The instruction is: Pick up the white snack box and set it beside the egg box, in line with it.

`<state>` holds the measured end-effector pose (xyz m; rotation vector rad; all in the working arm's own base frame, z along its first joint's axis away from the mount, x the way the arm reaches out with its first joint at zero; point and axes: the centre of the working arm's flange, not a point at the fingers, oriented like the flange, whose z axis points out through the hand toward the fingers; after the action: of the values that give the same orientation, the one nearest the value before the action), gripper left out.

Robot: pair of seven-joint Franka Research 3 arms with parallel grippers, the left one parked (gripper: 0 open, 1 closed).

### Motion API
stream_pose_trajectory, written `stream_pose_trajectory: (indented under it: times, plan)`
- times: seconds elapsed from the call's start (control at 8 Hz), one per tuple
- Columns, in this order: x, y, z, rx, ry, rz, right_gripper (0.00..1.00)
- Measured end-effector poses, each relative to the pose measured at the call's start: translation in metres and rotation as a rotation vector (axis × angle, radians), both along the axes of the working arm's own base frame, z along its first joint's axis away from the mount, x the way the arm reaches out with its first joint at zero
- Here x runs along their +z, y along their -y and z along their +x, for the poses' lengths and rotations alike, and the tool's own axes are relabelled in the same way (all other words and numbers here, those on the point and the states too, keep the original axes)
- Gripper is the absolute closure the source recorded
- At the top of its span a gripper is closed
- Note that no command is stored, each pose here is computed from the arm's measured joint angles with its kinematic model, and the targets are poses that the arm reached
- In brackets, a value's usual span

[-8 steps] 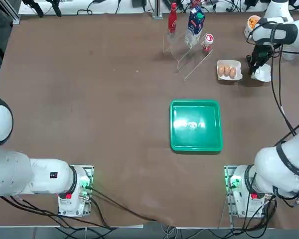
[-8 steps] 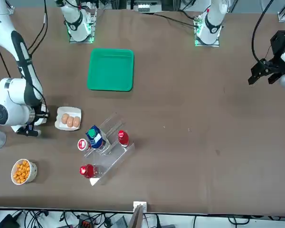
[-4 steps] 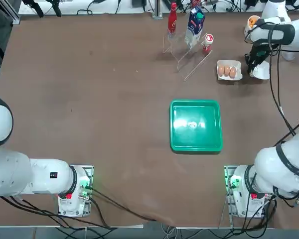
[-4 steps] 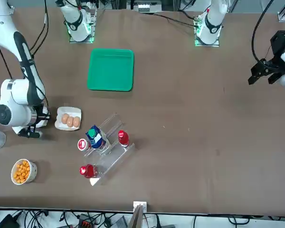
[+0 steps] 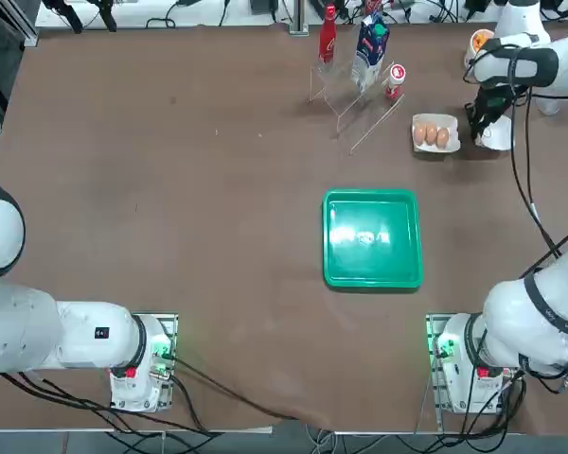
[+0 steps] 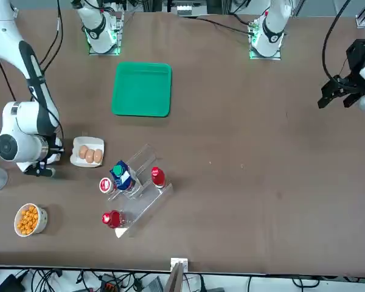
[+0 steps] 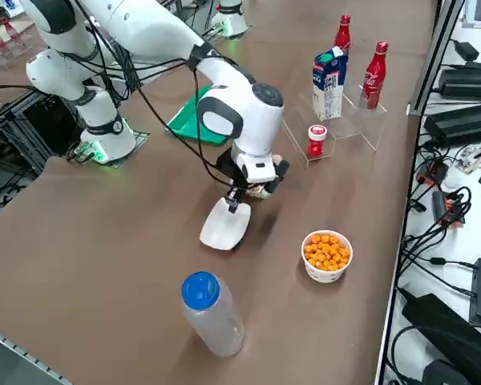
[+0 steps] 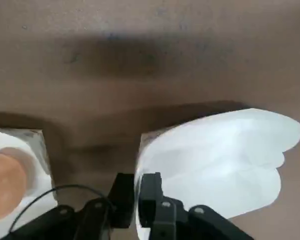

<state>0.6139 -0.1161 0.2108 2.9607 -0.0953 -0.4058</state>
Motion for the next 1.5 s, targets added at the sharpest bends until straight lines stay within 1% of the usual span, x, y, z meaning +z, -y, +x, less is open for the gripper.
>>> stream_pose_trajectory:
  times: [0.12, 0.38, 0.5, 0.62, 0.75, 0.88, 1.0, 1.12, 1.25, 1.38, 1.5]
  plan:
    - [0.000, 0.002, 0.000, -0.003, 0.000, -0.001, 0.65]
    - [0.003, 0.002, 0.001, -0.004, 0.007, -0.003, 0.27]
    - [0.017, 0.003, 0.006, -0.004, 0.029, -0.010, 0.06]
    - [0.045, 0.002, 0.012, -0.015, 0.067, -0.010, 0.00]
    - [0.087, -0.004, 0.019, -0.053, 0.124, 0.019, 0.00]
    - [0.143, -0.013, 0.023, -0.099, 0.181, 0.067, 0.00]
    - [0.201, -0.022, 0.021, -0.129, 0.204, 0.102, 0.00]
    - [0.259, -0.031, 0.015, -0.138, 0.195, 0.123, 0.00]
    - [0.310, -0.043, 0.008, -0.128, 0.170, 0.134, 0.00]
    - [0.347, -0.056, -0.003, -0.106, 0.127, 0.143, 0.00]
    - [0.369, -0.064, -0.013, -0.064, 0.073, 0.156, 0.00]
